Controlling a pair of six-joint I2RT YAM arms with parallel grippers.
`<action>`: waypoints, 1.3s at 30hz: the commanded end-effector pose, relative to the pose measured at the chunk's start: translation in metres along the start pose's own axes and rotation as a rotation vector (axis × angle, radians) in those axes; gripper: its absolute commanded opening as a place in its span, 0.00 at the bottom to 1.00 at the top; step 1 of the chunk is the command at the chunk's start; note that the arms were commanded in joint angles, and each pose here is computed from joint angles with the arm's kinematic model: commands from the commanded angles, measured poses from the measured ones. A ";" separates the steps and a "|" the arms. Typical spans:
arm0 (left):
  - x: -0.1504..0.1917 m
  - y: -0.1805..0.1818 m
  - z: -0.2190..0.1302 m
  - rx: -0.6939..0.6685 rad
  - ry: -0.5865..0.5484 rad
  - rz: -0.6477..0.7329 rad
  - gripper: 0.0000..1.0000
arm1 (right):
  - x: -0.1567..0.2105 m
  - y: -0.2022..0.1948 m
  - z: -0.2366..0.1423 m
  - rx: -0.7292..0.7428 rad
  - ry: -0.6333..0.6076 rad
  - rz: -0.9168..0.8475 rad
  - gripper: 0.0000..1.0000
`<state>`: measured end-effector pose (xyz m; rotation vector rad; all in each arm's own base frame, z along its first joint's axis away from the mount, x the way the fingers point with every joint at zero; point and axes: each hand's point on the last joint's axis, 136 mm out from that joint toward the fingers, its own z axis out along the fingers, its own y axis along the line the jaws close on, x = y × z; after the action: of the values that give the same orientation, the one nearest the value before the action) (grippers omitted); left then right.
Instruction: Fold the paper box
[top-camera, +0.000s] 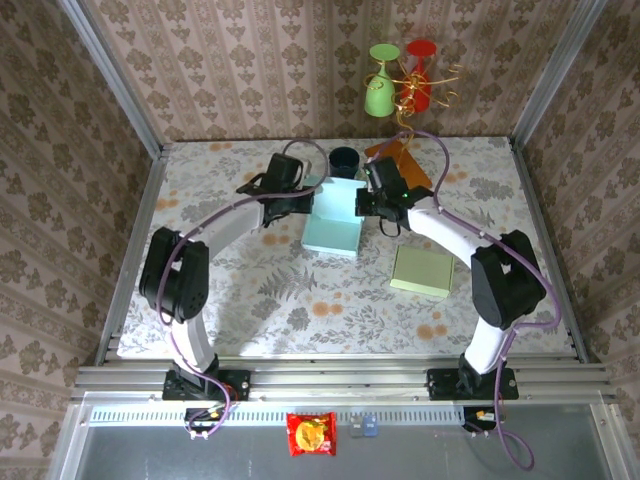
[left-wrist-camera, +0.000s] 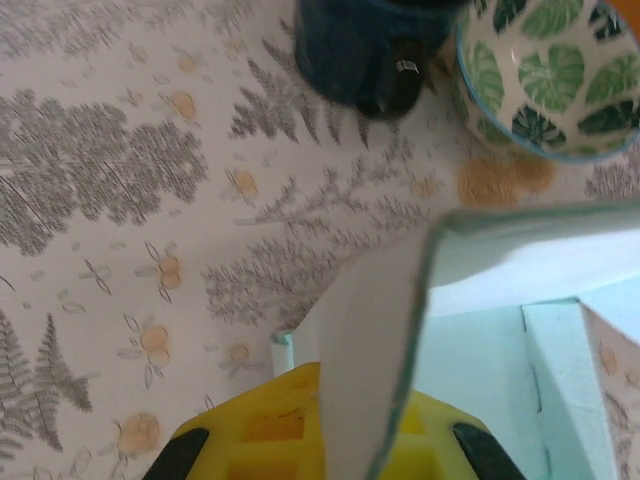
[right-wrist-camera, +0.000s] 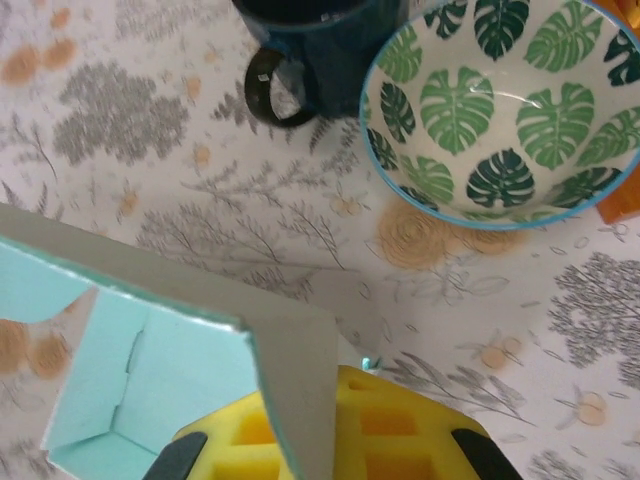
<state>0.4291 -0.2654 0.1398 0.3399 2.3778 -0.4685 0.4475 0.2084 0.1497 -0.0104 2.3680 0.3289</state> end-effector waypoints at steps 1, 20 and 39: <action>-0.034 -0.008 -0.015 0.075 -0.186 -0.022 0.01 | -0.043 0.029 -0.011 -0.077 -0.194 0.133 0.00; 0.006 -0.001 -0.013 0.216 -0.271 -0.015 0.05 | 0.010 0.042 0.014 -0.115 -0.140 0.227 0.08; 0.025 0.011 -0.021 0.106 -0.296 0.036 0.05 | 0.052 0.054 -0.052 -0.162 0.161 0.366 0.69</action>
<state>0.4040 -0.2442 0.1226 0.3185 2.0938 -0.6112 0.3890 0.2480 0.1553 0.3279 2.4115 0.6572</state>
